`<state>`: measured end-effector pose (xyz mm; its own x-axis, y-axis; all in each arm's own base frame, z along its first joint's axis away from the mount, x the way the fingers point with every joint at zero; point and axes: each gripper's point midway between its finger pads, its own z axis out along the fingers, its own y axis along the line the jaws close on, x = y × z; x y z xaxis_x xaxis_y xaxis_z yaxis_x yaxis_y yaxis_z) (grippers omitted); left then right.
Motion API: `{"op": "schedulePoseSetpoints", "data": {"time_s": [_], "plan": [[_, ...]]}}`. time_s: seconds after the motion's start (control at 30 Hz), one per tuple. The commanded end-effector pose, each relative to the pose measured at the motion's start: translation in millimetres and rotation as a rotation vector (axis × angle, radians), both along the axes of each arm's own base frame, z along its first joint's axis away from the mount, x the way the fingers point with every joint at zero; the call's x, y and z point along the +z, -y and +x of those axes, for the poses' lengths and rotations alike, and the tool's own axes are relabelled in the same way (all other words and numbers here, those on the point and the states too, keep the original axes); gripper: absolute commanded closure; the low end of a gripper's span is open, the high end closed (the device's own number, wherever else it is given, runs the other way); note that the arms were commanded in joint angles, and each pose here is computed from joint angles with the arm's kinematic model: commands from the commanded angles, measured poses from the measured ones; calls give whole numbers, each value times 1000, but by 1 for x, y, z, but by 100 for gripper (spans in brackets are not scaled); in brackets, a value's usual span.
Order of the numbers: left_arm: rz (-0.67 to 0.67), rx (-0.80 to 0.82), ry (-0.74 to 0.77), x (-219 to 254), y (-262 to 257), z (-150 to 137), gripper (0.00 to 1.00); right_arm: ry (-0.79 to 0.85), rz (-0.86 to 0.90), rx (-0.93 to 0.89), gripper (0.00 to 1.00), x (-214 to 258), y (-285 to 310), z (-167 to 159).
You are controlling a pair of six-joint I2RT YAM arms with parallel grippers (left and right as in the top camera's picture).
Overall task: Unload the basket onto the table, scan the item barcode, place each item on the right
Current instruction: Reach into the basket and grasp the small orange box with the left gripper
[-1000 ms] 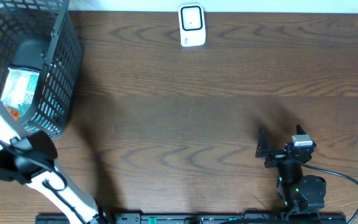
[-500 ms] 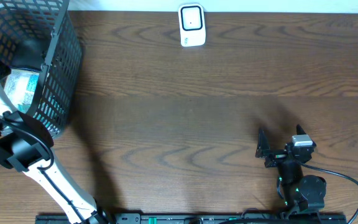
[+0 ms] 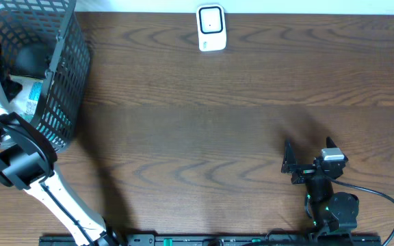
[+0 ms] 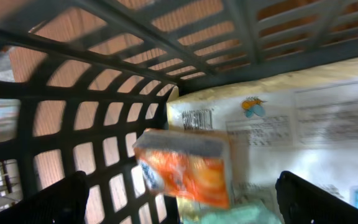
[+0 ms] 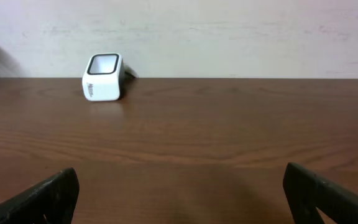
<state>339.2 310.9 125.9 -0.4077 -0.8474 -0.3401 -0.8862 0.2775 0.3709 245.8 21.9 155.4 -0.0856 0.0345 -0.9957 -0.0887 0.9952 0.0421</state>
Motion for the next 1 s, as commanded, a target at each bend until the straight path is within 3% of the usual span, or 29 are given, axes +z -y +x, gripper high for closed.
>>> {"op": "schedulePoseSetpoints", "data": {"time_s": [0.0,0.23,0.57,0.8,0.93,0.97], "plan": [[5,30,-14,-15,-3,-6,6,-4,10,-7,1,-1,1,0],[-1,30,-17,-37,-3,-6,10,-4,10,-7,1,-1,1,0],[-134,45,52,-75,20,1,12,-3,10,-7,1,-1,1,0],[-148,55,29,-84,24,-7,45,-4,10,-7,1,-1,1,0],[-156,18,16,-83,24,-6,87,-4,10,-7,1,-1,1,0],[-159,0,11,-82,24,-6,92,-4,10,-7,1,-1,1,0]]}}
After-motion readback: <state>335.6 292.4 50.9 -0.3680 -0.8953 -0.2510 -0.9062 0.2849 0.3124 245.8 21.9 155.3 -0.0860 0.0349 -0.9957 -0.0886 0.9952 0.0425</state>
